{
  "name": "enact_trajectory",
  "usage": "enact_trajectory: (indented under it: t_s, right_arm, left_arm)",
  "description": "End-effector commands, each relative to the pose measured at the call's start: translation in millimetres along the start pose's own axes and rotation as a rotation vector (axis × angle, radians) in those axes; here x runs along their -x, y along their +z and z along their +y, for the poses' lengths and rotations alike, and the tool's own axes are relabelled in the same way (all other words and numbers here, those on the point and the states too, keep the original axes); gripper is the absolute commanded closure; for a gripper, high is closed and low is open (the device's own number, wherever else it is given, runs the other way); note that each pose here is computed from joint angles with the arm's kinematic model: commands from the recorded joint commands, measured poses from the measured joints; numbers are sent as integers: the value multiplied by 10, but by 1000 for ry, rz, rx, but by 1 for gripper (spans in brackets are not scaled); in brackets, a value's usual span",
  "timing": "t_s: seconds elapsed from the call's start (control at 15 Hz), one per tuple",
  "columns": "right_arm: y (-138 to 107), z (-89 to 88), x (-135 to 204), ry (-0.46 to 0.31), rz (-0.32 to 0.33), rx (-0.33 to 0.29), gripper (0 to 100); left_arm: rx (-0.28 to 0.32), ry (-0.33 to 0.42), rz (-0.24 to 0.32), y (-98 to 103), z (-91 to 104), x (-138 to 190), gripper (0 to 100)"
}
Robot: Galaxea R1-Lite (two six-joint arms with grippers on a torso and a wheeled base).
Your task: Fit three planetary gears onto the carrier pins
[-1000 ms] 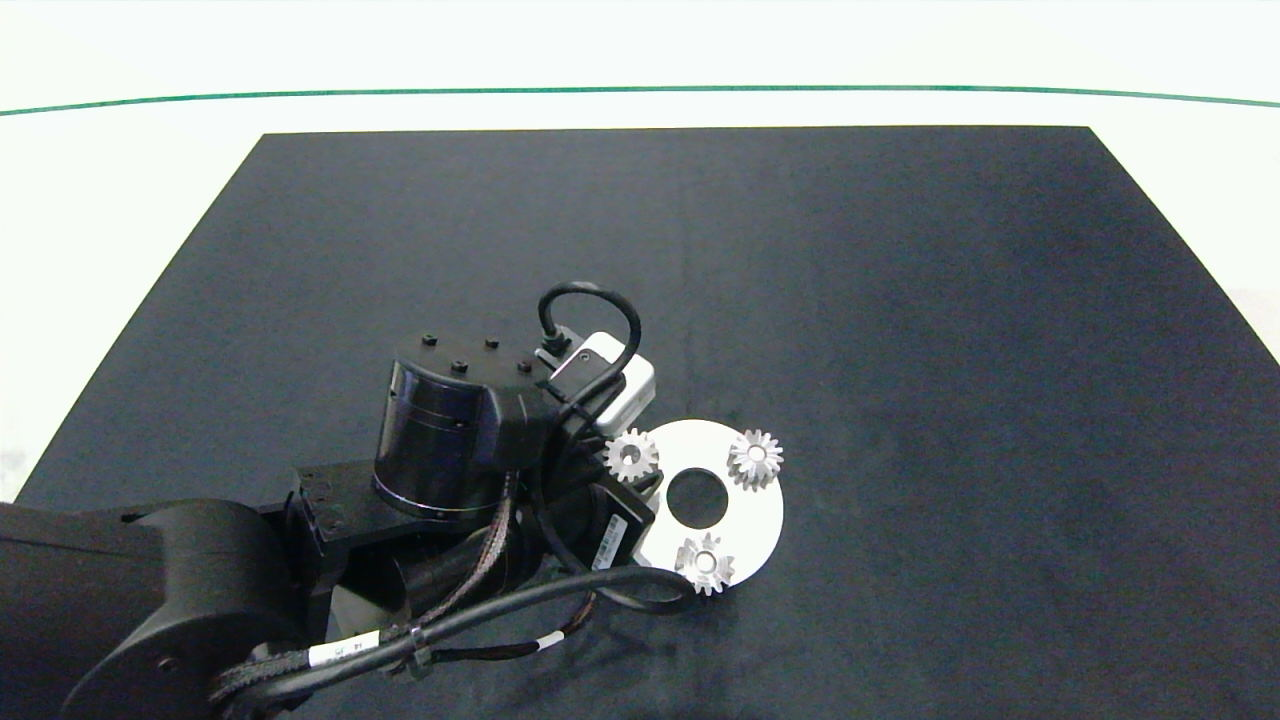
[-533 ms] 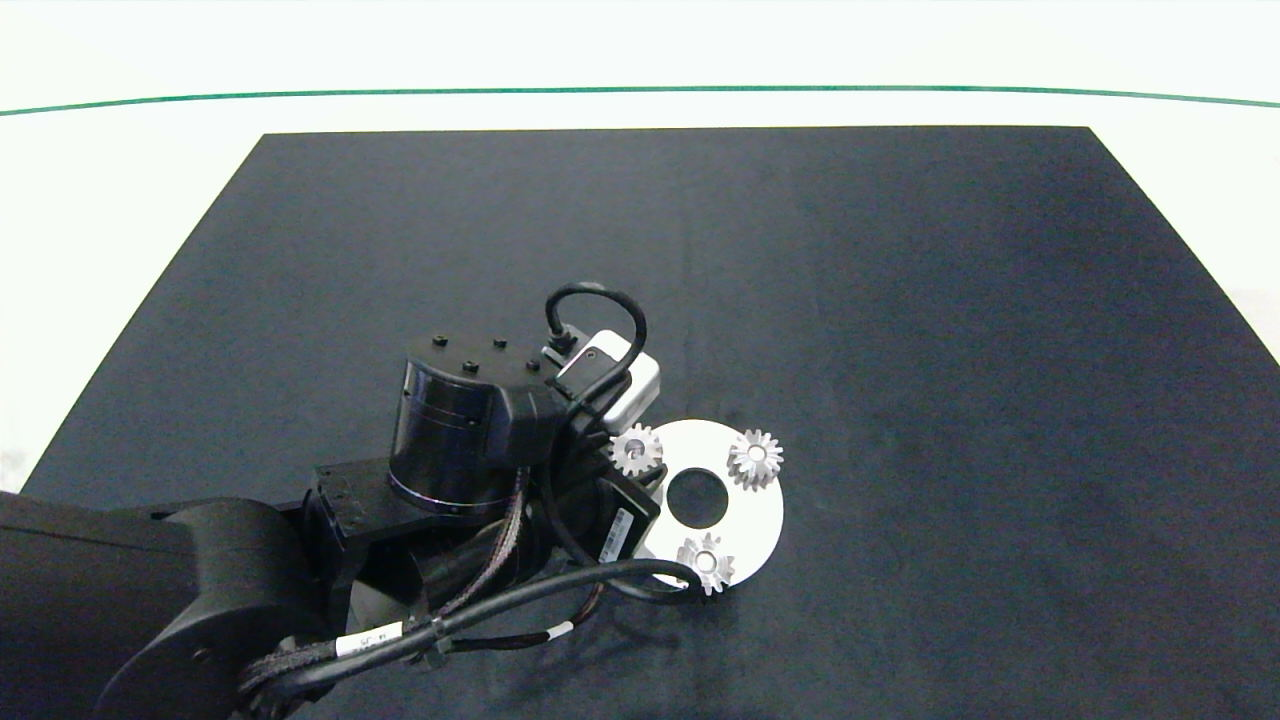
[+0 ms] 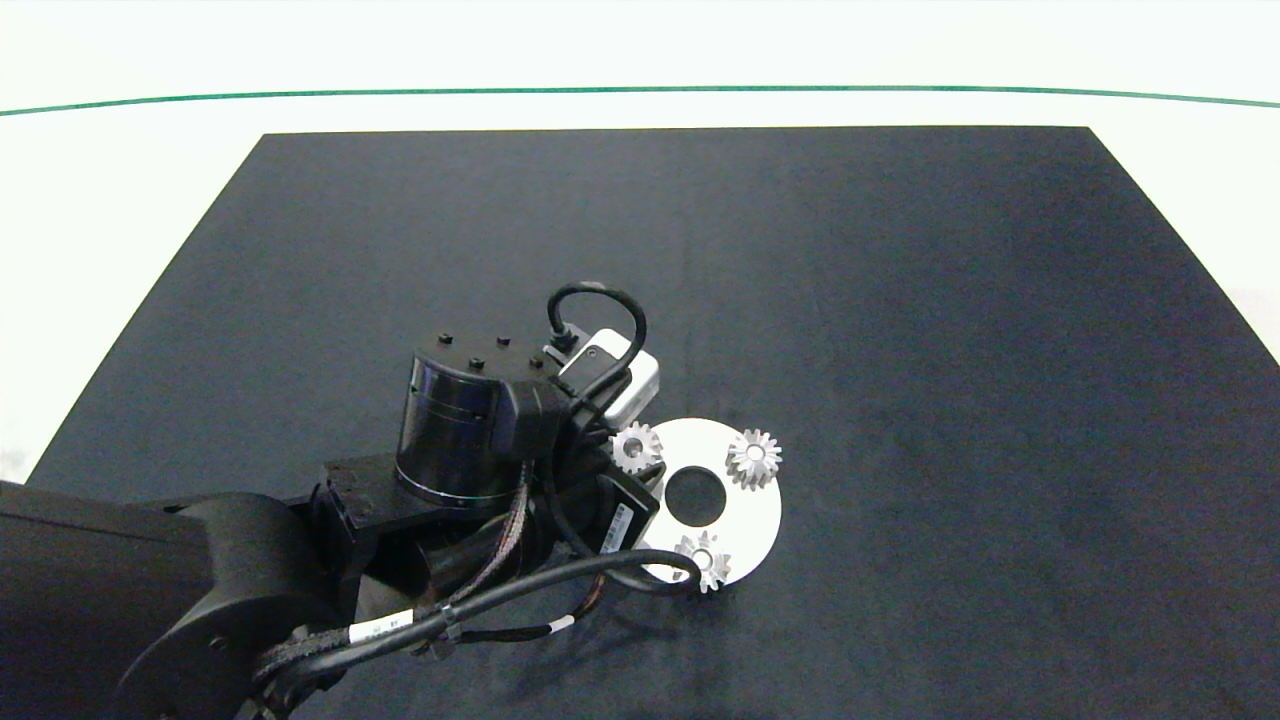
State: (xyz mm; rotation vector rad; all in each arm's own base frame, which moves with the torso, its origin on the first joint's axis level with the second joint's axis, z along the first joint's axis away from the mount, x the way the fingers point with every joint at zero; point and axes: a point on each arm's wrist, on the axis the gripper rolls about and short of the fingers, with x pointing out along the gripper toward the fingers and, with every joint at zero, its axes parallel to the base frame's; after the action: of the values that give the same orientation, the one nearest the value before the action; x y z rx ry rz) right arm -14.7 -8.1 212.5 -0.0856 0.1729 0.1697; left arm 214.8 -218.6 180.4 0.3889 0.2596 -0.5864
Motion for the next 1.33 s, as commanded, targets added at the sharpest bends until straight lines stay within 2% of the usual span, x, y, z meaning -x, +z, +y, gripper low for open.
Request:
enact_trajectory:
  t_s: [0.07,0.2,0.27,0.93,1.0,1.13,1.2,1.33]
  right_arm:
    - [-4,-1,3,0,1,1,0]
    - [-4,-1,3,0,1,1,0]
    - [-4,-1,3,0,1,1,0]
    - [-4,0,3,1,1,1,0]
    - [-2,1,-3,1,4,2,0]
    - [11,-1,0,-2,0,2,0]
    - [25,-1,-4,-2,0,2,0]
    - [69,-3,-3,-4,-4,2,0]
  left_arm:
    - [-1,2,-2,3,-2,-4,100]
    - [-1,2,-2,2,-1,0,100]
    - [-1,2,-2,2,-1,0,0]
    - [5,8,-11,24,25,21,0]
    - [10,18,-10,24,65,25,0]
    - [23,76,-42,130,289,197,0]
    - [30,96,-34,175,398,334,0]
    - [35,89,-11,263,543,763,0]
